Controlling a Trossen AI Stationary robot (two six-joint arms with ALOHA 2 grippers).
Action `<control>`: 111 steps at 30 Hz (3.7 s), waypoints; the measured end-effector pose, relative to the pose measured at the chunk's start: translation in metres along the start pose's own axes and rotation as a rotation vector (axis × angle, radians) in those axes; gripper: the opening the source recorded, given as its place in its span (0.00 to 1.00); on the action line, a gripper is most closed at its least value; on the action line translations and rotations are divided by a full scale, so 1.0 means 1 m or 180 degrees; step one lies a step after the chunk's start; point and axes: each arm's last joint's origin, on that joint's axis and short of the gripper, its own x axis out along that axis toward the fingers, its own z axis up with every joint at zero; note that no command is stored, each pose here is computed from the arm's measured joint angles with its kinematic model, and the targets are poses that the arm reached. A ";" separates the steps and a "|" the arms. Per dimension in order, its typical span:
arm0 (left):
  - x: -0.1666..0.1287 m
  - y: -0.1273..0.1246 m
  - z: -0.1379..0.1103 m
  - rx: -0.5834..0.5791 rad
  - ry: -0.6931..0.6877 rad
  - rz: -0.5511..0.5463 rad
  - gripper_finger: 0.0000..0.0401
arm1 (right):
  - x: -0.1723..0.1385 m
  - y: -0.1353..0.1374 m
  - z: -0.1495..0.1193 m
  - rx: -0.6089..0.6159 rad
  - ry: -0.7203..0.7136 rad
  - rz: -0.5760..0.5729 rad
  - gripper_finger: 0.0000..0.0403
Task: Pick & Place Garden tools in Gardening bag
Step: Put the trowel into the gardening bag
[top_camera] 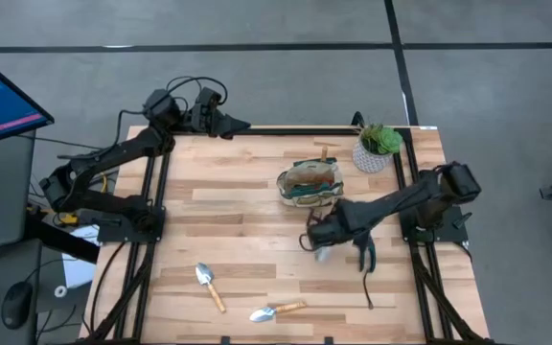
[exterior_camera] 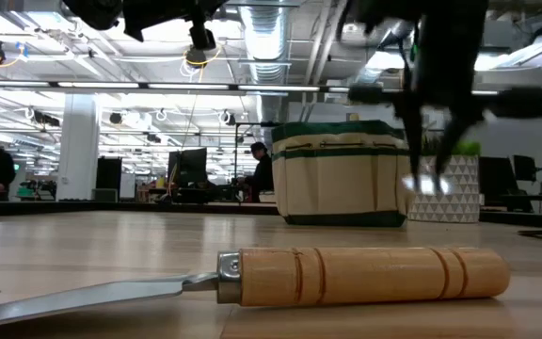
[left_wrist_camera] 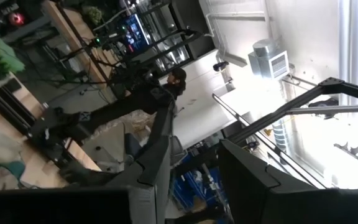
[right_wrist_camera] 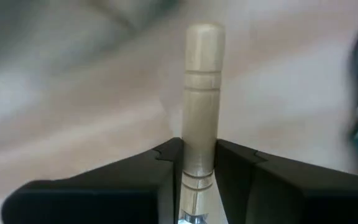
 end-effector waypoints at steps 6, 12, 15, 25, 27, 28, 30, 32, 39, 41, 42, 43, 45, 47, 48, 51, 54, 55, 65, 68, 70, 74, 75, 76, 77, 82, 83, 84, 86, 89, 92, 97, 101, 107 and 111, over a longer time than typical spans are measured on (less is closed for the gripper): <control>-0.005 0.002 0.005 0.0025 -0.0081 0.0045 0.27 | -0.063 0.035 0.046 -0.0472 -0.0486 0.0901 0.14; -0.005 0.002 0.006 0.0047 -0.0139 0.0058 0.27 | -0.113 0.075 0.104 -0.1191 -0.1365 0.1233 0.14; -0.005 0.002 0.006 0.0098 -0.0171 0.0067 0.27 | -0.128 0.094 0.133 -0.1511 -0.1847 0.1161 0.14; -0.006 0.002 0.007 0.0099 -0.0276 0.0093 0.27 | -0.101 0.152 0.174 -0.2210 -0.2546 0.0782 0.14; -0.006 0.002 0.007 0.0100 -0.0276 0.0093 0.27 | -0.089 0.158 0.176 -0.2222 -0.2544 0.0706 0.14; -0.006 0.002 0.007 0.0101 -0.0277 0.0092 0.27 | -0.084 0.160 0.177 -0.2238 -0.2523 0.0673 0.14; -0.006 0.002 0.007 0.0100 -0.0276 0.0093 0.27 | -0.075 0.163 0.178 -0.2310 -0.2447 0.0643 0.14; -0.006 0.002 0.007 0.0108 -0.0275 0.0093 0.27 | -0.069 0.167 0.179 -0.2334 -0.2409 0.0659 0.14; -0.006 0.002 0.007 0.0180 -0.0272 0.0096 0.27 | -0.062 0.174 0.182 -0.2254 -0.2373 0.0781 0.14; -0.006 0.002 0.007 0.0180 -0.0270 0.0096 0.27 | -0.059 0.174 0.182 -0.2232 -0.2325 0.0767 0.14; -0.006 0.002 0.007 0.0181 -0.0267 0.0095 0.27 | -0.057 0.174 0.181 -0.2237 -0.2278 0.0765 0.14; -0.006 0.002 0.007 0.0180 -0.0267 0.0095 0.27 | -0.056 0.173 0.180 -0.2233 -0.2251 0.0751 0.14; -0.006 0.002 0.007 0.0180 -0.0265 0.0095 0.27 | -0.053 0.174 0.176 -0.2232 -0.2230 0.0747 0.14; -0.005 0.002 0.007 0.0181 -0.0263 0.0094 0.27 | -0.048 0.174 0.173 -0.2251 -0.2176 0.0693 0.14; -0.005 0.002 0.007 0.0180 -0.0262 0.0094 0.27 | -0.047 0.173 0.172 -0.2250 -0.2155 0.0677 0.14; -0.005 0.002 0.007 0.0180 -0.0244 0.0089 0.27 | -0.049 0.172 0.168 -0.2176 -0.2156 0.0734 0.14; -0.005 0.002 0.007 0.0180 -0.0243 0.0089 0.27 | -0.042 0.168 0.165 -0.2162 -0.2111 0.0680 0.14; -0.005 0.002 0.007 0.0181 -0.0244 0.0089 0.27 | -0.040 0.166 0.163 -0.2159 -0.2084 0.0669 0.14; -0.005 0.002 0.007 0.0180 -0.0213 0.0081 0.27 | -0.032 0.161 0.148 -0.2003 -0.2018 0.0786 0.14; -0.005 0.002 0.007 0.0180 -0.0213 0.0081 0.27 | -0.033 0.161 0.145 -0.2005 -0.2012 0.0805 0.14; -0.005 0.002 0.007 0.0180 -0.0213 0.0081 0.27 | -0.032 0.160 0.144 -0.1985 -0.2005 0.0787 0.14; -0.005 0.002 0.007 0.0180 -0.0213 0.0081 0.27 | -0.034 0.159 0.140 -0.1980 -0.2065 0.0757 0.14; -0.005 0.002 0.007 0.0180 -0.0213 0.0081 0.27 | -0.034 0.158 0.139 -0.1984 -0.2090 0.0746 0.14; -0.005 0.002 0.007 0.0180 -0.0214 0.0081 0.27 | -0.034 0.158 0.138 -0.1991 -0.2119 0.0723 0.14; -0.005 0.002 0.007 0.0180 -0.0213 0.0081 0.27 | -0.035 0.157 0.137 -0.2002 -0.2140 0.0700 0.14; -0.005 0.002 0.007 0.0180 -0.0212 0.0080 0.27 | -0.035 0.156 0.133 -0.2017 -0.2184 0.0682 0.14; -0.005 0.002 0.007 0.0180 -0.0212 0.0080 0.27 | -0.033 0.156 0.132 -0.1999 -0.2208 0.0709 0.14; -0.005 0.002 0.007 0.0179 -0.0212 0.0080 0.27 | -0.031 0.155 0.130 -0.1989 -0.2233 0.0727 0.14; -0.005 0.002 0.007 0.0179 -0.0213 0.0081 0.27 | -0.026 0.153 0.124 -0.2017 -0.2262 0.0707 0.14; -0.005 0.002 0.007 0.0180 -0.0213 0.0081 0.27 | -0.022 0.149 0.120 -0.1998 -0.2303 0.0739 0.14; -0.005 0.002 0.007 0.0180 -0.0212 0.0080 0.27 | -0.017 0.148 0.117 -0.1998 -0.2293 0.0769 0.14; -0.005 0.002 0.007 0.0181 -0.0213 0.0080 0.27 | -0.022 0.148 0.119 -0.2053 -0.2312 0.0792 0.14; -0.005 0.002 0.006 0.0181 -0.0190 0.0074 0.27 | -0.021 0.148 0.117 -0.2080 -0.2314 0.0777 0.14; -0.005 0.002 0.006 0.0181 -0.0161 0.0066 0.27 | -0.023 0.145 0.108 -0.2180 -0.2394 0.0752 0.14; -0.005 0.002 0.006 0.0180 -0.0161 0.0067 0.27 | -0.008 0.141 0.103 -0.2073 -0.2432 0.0903 0.14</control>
